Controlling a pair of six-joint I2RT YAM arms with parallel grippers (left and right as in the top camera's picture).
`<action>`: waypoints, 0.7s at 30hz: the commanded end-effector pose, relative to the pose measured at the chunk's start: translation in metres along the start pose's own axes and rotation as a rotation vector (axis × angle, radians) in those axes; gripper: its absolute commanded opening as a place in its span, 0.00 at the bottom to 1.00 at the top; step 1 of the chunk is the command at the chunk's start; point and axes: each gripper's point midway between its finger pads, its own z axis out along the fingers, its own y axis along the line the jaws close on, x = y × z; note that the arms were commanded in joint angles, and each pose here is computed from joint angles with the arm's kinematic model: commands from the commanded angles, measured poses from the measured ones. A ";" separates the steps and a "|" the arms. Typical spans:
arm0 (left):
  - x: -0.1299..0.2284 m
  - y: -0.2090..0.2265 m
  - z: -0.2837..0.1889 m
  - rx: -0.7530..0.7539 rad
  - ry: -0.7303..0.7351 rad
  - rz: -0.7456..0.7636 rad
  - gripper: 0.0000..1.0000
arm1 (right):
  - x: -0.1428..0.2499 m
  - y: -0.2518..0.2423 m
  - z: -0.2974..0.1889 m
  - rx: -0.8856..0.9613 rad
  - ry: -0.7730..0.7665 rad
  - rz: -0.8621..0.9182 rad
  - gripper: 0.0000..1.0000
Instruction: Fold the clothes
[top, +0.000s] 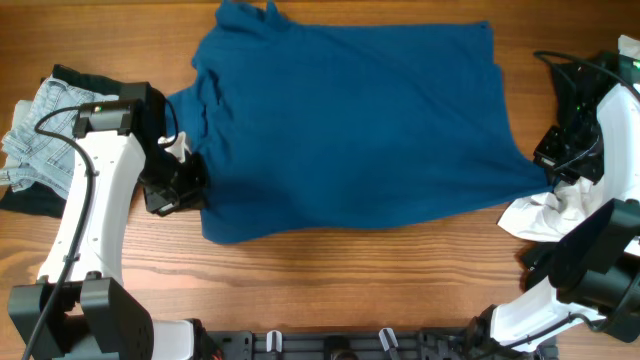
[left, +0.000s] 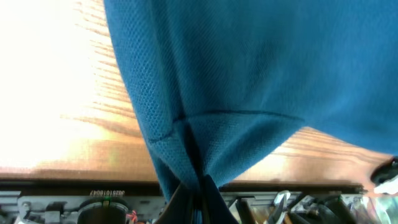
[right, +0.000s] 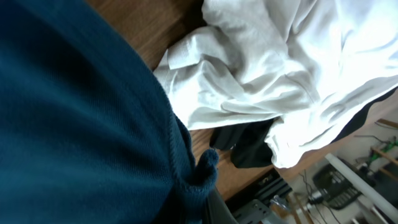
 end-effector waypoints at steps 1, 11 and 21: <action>-0.014 0.001 0.004 -0.001 -0.065 -0.027 0.04 | -0.001 -0.008 -0.004 0.023 -0.037 0.020 0.04; -0.002 0.014 0.041 -0.017 -0.007 -0.072 0.09 | -0.004 -0.005 0.009 0.022 -0.043 0.021 0.04; -0.049 -0.010 0.038 0.106 -0.190 -0.041 0.18 | -0.008 -0.003 0.008 0.015 -0.061 0.015 0.04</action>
